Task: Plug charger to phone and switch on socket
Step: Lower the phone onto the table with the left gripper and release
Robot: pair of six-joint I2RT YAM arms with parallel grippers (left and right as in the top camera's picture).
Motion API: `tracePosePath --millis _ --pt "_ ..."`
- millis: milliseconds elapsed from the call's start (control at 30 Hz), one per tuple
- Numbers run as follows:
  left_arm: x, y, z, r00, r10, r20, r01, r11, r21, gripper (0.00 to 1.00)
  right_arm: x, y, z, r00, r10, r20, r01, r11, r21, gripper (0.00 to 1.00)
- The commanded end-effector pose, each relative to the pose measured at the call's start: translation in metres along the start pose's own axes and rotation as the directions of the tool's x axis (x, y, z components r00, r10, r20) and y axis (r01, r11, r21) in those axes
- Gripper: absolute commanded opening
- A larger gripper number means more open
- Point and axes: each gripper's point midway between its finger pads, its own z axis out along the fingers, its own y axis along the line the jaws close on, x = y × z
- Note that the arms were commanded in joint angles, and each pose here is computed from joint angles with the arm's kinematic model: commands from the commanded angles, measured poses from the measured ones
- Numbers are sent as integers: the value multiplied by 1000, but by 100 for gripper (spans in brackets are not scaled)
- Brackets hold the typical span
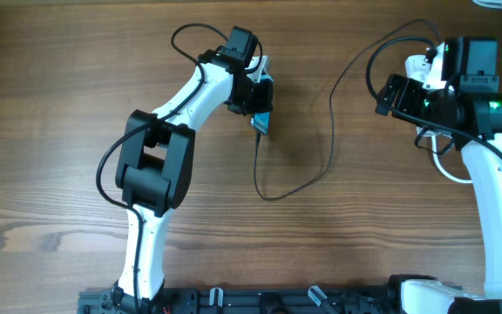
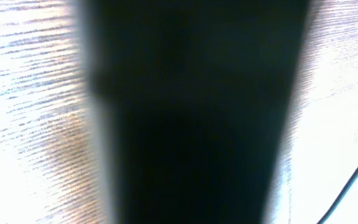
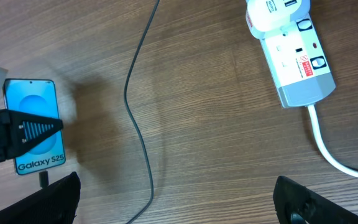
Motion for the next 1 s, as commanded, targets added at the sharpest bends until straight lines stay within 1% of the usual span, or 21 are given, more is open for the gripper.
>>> tracePosePath --millis 0,33,133,233,267,300,333,367,533,567,667,700,833,933,967 --pt "-1 7 14 1000 2 -5 -2 1000 -16 6 -6 -3 -6 1000 -1 29 1 1000 15 100" --pt "0 7 15 1000 1 -8 -1 1000 -17 9 -6 -3 -6 1000 -1 29 1 1000 15 100" --pt "0 7 15 1000 1 -8 -1 1000 -17 23 -6 -3 -6 1000 -1 29 1 1000 15 100" --pt "0 7 15 1000 0 -9 0 1000 -17 25 -6 -3 -6 1000 -2 29 1 1000 15 100" --pt "0 7 15 1000 0 -9 0 1000 -17 17 -6 -3 -6 1000 -2 29 1 1000 15 100" --pt "0 7 15 1000 0 -9 -1 1000 -17 13 -6 -3 -6 1000 -2 29 1 1000 15 100" --pt "0 7 15 1000 0 -9 -1 1000 -17 13 -6 -3 -6 1000 -2 29 2 1000 15 100" --pt "0 7 15 1000 0 -9 0 1000 -17 18 -6 -3 -6 1000 -2 29 1 1000 15 100" --pt "1 8 15 1000 -1 -12 1 1000 -18 31 -6 -2 -6 1000 -1 30 1 1000 15 100" --pt "1 8 15 1000 -1 -12 1 1000 -18 35 -6 -2 -6 1000 -2 30 1 1000 15 100" --pt "1 8 15 1000 -1 -13 1 1000 -18 40 -6 -3 -6 1000 -2 30 1 1000 15 100" --pt "1 8 15 1000 -2 -13 1 1000 -18 47 -6 -3 -6 1000 -2 30 1 1000 15 100" --pt "3 8 15 1000 -4 -19 4 1000 -21 48 -6 -2 -6 1000 -1 30 1 1000 15 100" --pt "2 9 14 1000 -6 -17 6 1000 -21 44 -6 -2 -6 1000 -2 30 1 1000 15 100" --pt "0 11 11 1000 -12 -9 12 1000 -20 32 -6 -3 -6 1000 -1 30 1 1000 15 100"
